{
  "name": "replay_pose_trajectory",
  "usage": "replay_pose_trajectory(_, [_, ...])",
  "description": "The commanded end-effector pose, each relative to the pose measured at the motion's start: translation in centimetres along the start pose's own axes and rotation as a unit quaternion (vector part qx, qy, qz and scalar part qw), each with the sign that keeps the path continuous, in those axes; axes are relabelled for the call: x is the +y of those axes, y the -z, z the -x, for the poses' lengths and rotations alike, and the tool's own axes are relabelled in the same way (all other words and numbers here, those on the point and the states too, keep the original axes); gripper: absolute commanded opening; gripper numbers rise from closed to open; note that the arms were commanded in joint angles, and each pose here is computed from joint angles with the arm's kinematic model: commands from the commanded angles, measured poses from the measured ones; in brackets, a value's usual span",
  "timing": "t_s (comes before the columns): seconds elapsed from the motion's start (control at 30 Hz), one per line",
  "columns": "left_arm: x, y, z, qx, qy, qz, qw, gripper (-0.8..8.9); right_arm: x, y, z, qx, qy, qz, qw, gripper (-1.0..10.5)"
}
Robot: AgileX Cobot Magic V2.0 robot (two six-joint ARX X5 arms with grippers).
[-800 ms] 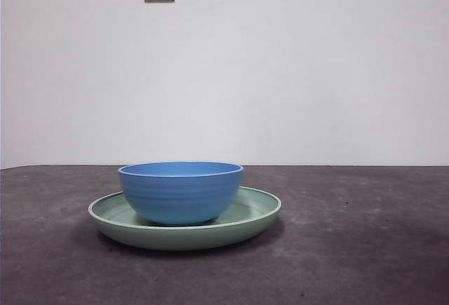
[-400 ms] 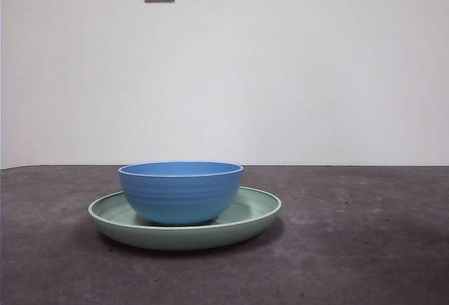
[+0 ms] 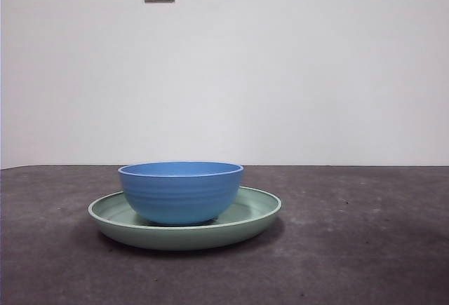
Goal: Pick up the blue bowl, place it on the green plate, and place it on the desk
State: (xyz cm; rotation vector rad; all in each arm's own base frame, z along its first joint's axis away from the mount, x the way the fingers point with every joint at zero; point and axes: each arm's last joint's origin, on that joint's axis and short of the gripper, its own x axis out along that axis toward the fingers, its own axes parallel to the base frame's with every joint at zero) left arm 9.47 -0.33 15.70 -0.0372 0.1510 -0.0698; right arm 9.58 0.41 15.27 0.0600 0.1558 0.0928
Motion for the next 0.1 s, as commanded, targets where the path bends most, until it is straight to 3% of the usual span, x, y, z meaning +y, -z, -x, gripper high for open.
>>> replay_pose_trajectory(0.03, [0.03, 0.75, -0.20, 0.014, -0.002, -0.007, 1.000, 0.27, -0.03, 0.05, -0.03, -0.004, 0.002, 0.004, 1.000, 0.2])
replay_pose_trajectory(0.1, [0.03, 0.75, -0.20, 0.014, -0.002, -0.007, 1.000, 0.27, -0.03, 0.05, -0.03, -0.004, 0.002, 0.004, 1.000, 0.2])
